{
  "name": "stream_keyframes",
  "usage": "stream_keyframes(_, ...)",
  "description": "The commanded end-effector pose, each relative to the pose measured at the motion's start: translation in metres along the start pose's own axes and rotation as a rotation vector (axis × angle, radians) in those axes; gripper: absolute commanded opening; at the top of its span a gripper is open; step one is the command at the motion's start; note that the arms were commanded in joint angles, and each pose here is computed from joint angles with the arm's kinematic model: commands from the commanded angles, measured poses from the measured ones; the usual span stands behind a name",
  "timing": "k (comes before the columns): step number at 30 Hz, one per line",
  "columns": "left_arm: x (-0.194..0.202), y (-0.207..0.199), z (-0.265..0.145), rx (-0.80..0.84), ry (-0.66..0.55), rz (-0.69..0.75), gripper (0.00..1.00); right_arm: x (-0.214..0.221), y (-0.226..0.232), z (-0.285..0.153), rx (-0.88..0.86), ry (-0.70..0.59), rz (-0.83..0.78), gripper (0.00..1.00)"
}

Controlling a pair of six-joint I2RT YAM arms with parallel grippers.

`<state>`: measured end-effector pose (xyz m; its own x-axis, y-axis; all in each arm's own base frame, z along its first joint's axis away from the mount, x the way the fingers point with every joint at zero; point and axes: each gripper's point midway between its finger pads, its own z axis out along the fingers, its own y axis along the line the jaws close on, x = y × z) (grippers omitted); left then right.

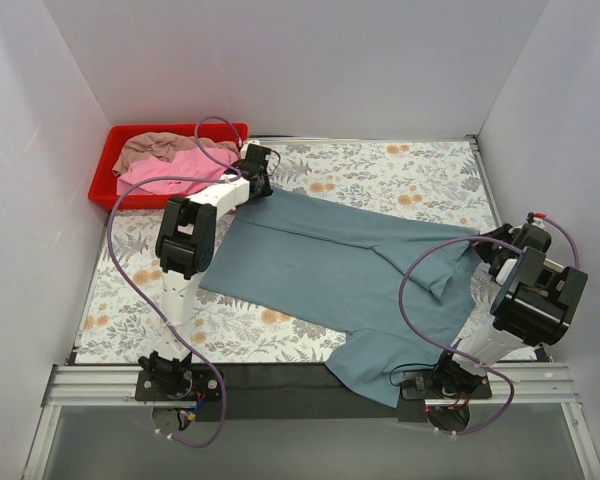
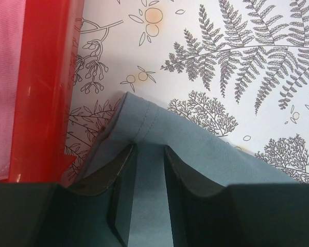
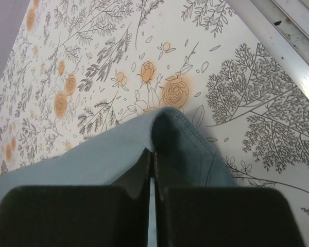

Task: Fold and stack the t-shirts
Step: Fold the tshirt

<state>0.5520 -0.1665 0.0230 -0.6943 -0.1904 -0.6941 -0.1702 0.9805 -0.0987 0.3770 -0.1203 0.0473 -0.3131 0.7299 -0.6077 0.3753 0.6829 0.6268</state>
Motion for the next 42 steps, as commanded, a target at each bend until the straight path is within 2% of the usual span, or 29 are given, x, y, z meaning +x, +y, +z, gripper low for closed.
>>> stream_keyframes(1, 0.065, 0.046, 0.019, -0.141, 0.184, 0.041, 0.27, -0.012, -0.011, -0.007, 0.068, -0.078, 0.015, 0.01)
stream_keyframes(8, 0.067, 0.047, 0.020, -0.143, 0.192, 0.037, 0.28, 0.006, -0.029, -0.007, 0.130, -0.038, 0.059, 0.03)
stream_keyframes(11, 0.066, 0.043, 0.020, -0.125, 0.191, 0.037, 0.32, 0.004, -0.028, -0.004, 0.124, -0.021, 0.050, 0.11)
stream_keyframes(13, 0.062, 0.040, 0.018, -0.106, 0.183, 0.031, 0.35, -0.003, -0.024, -0.002, 0.117, -0.017, 0.037, 0.22)
stream_keyframes(15, 0.057, 0.035, 0.014, -0.084, 0.179, 0.034, 0.37, 0.004, -0.024, -0.004, 0.130, 0.039, 0.053, 0.32)
stream_keyframes(17, 0.047, 0.025, 0.005, -0.055, 0.160, 0.025, 0.38, -0.003, -0.015, -0.006, 0.134, 0.050, 0.006, 0.37)
stream_keyframes(18, 0.042, 0.018, 0.001, -0.035, 0.151, 0.027, 0.39, 0.007, -0.018, -0.011, 0.173, 0.096, 0.004, 0.43)
stream_keyframes(20, 0.028, 0.007, -0.011, -0.004, 0.124, 0.022, 0.40, 0.002, -0.009, -0.018, 0.209, 0.090, -0.077, 0.51)
stream_keyframes(23, 0.013, -0.011, -0.030, 0.045, 0.091, 0.018, 0.43, 0.010, 0.005, -0.034, 0.263, 0.109, -0.146, 0.57)
stream_keyframes(27, -0.021, -0.034, -0.075, 0.116, 0.023, 0.000, 0.44, 0.032, 0.032, -0.060, 0.306, 0.141, -0.279, 0.58)
stream_keyframes(30, -0.029, -0.046, -0.105, 0.140, 0.005, 0.015, 0.46, 0.060, 0.064, -0.079, 0.253, 0.150, -0.419, 0.56)
stream_keyframes(31, -0.041, -0.053, -0.129, 0.164, -0.033, 0.017, 0.46, 0.062, 0.077, -0.086, 0.222, 0.133, -0.451, 0.56)
stream_keyframes(33, -0.035, -0.050, -0.147, 0.164, -0.036, 0.029, 0.47, 0.088, 0.088, -0.097, 0.205, 0.187, -0.537, 0.56)
stream_keyframes(34, -0.046, -0.048, -0.172, 0.188, -0.073, 0.013, 0.47, 0.098, 0.092, -0.102, 0.197, 0.204, -0.576, 0.56)
stream_keyframes(37, -0.029, -0.028, -0.193, 0.173, -0.070, 0.014, 0.52, 0.117, 0.078, -0.112, 0.225, 0.278, -0.606, 0.55)
stream_keyframes(38, -0.038, -0.021, -0.216, 0.188, -0.118, -0.002, 0.53, 0.124, 0.076, -0.114, 0.220, 0.301, -0.609, 0.55)
stream_keyframes(39, -0.015, -0.004, -0.210, 0.147, -0.096, 0.012, 0.53, 0.129, 0.072, -0.116, 0.222, 0.324, -0.613, 0.55)
stream_keyframes(42, -0.011, 0.018, -0.235, 0.149, -0.176, -0.009, 0.53, 0.143, 0.069, -0.119, 0.194, 0.370, -0.605, 0.54)
